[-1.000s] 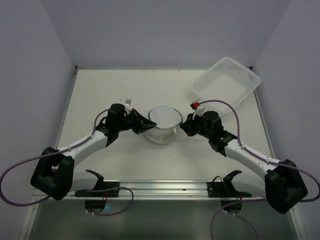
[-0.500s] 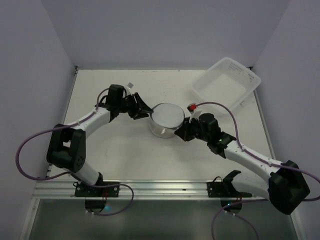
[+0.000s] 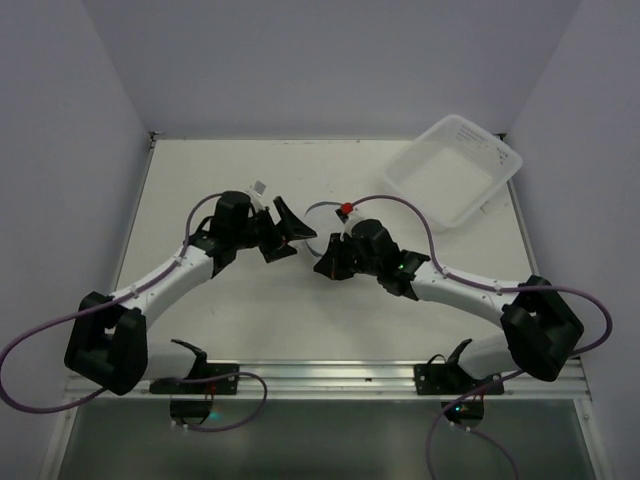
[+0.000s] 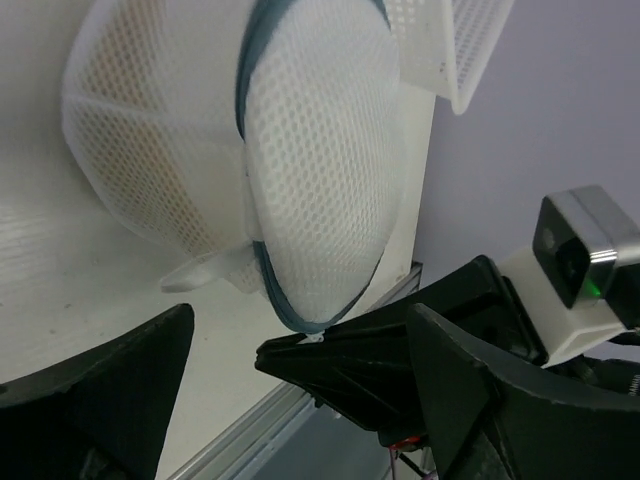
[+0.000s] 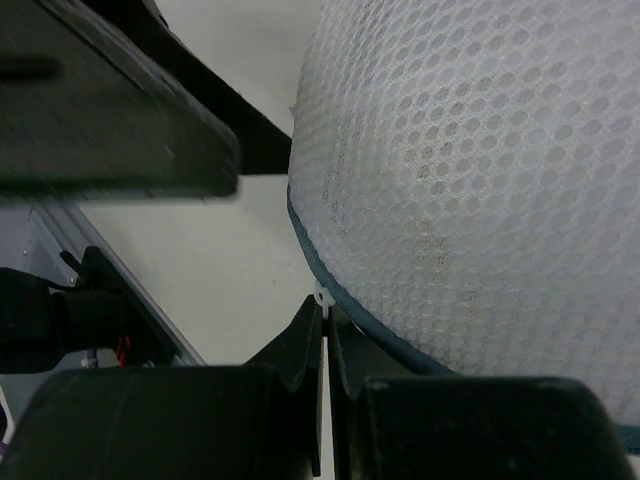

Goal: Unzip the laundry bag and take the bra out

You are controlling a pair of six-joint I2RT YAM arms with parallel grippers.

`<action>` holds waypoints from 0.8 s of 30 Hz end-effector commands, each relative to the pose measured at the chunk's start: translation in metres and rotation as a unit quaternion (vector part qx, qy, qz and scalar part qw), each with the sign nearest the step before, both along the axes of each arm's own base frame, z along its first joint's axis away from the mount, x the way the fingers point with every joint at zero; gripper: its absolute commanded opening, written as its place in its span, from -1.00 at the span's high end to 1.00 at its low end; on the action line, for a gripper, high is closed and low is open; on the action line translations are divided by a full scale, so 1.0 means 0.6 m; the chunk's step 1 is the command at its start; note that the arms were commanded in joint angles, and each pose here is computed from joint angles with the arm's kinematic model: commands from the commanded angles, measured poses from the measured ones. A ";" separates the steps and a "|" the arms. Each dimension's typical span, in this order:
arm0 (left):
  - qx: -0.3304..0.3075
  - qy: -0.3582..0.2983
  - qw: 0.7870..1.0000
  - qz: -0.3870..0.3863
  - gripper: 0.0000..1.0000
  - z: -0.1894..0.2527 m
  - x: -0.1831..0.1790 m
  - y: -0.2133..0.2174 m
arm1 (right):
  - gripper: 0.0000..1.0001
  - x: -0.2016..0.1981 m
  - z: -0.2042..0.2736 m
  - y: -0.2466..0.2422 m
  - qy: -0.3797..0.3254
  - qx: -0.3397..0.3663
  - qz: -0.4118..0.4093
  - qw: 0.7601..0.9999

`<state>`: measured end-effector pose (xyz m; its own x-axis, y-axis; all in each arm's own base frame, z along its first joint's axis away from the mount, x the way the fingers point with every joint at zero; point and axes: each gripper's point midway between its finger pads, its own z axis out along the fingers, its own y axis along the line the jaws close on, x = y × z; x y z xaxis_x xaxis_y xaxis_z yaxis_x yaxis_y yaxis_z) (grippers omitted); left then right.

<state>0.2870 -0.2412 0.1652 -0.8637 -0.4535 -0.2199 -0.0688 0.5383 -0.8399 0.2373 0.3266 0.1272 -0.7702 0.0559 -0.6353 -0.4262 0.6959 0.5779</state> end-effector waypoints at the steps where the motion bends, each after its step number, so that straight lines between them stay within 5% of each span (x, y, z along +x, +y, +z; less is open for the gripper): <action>1: -0.014 0.009 1.000 -0.001 -0.76 -0.016 -0.004 -0.035 | 1.00 0.024 0.044 0.019 -0.029 0.029 -0.013 0.999; 4: -0.007 0.013 1.000 -0.004 -0.49 -0.031 0.003 -0.049 | 1.00 0.026 0.040 0.019 -0.028 0.024 -0.017 0.999; 7: -0.002 0.015 1.000 0.000 0.05 -0.039 0.009 -0.051 | 1.00 0.026 0.041 0.013 -0.031 0.020 -0.020 0.999; 8: 0.002 0.015 1.000 0.003 0.42 -0.043 0.010 -0.050 | 1.00 0.024 0.038 0.009 -0.033 0.012 -0.020 0.999; 11: 0.017 0.013 1.000 0.010 1.00 -0.048 0.012 -0.042 | 1.00 0.017 0.030 -0.012 -0.045 -0.011 -0.017 0.999; 21: 0.071 -0.008 0.996 -0.056 1.00 -0.057 0.000 0.001 | 1.00 0.089 0.003 -0.242 -0.061 -0.112 -0.169 0.977; 24: 0.106 -0.033 0.991 -0.080 1.00 -0.057 0.003 0.023 | 1.00 0.109 0.014 -0.257 -0.061 -0.129 -0.168 0.975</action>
<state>0.2889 -0.2548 0.1366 -0.9037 -0.3386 -0.2619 0.0028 0.6072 -0.7946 0.2846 0.2015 0.1267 -0.6908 0.1569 -0.7058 -0.2463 0.8668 0.4337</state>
